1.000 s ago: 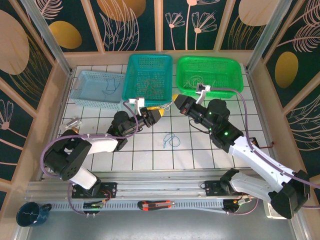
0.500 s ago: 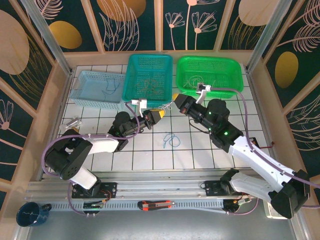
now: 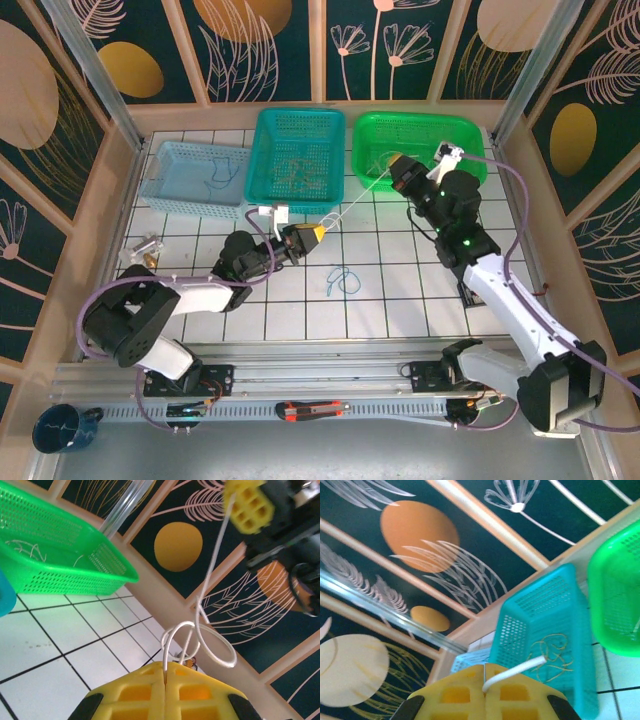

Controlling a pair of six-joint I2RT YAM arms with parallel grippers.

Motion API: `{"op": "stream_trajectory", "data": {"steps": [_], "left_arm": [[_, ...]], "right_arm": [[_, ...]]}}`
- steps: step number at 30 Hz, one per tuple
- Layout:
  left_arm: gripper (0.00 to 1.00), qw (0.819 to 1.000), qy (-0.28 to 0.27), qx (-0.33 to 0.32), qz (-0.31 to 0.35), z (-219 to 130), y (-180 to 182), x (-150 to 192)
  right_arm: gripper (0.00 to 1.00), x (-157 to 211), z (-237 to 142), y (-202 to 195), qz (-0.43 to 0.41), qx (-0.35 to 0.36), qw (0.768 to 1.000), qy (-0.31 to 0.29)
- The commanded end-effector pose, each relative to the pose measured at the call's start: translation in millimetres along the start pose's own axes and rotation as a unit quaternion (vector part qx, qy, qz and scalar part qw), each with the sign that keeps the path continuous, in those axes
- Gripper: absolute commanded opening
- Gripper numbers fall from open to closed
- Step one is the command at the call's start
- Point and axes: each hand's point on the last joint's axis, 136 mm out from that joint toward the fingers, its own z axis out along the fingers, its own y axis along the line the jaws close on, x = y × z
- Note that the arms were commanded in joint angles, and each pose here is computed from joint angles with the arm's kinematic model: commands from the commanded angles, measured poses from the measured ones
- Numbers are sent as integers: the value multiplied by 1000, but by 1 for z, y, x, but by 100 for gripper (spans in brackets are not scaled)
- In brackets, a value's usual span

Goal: Untangle the cables

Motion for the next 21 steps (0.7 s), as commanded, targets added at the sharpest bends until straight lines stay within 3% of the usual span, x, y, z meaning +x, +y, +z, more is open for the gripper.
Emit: {"op": "stream_trajectory", "data": {"steps": [1, 6, 9, 13, 21], "left_arm": [[0, 999, 20, -27, -11, -10, 15, 18], [1, 999, 2, -31, -15, -5, 14, 6], [18, 999, -3, -30, -12, 3, 12, -2], [48, 999, -4, -37, -4, 8, 11, -9], [84, 997, -14, -80, -2, -1, 22, -12]], "right_arm": [[0, -57, -2, 19, -15, -25, 995, -94], [0, -54, 19, 15, -16, -31, 996, -81], [0, -56, 33, 17, -21, -41, 996, -82], [0, -70, 53, 16, -33, -45, 993, -99], [0, -115, 95, -22, -53, -15, 987, -151]]}}
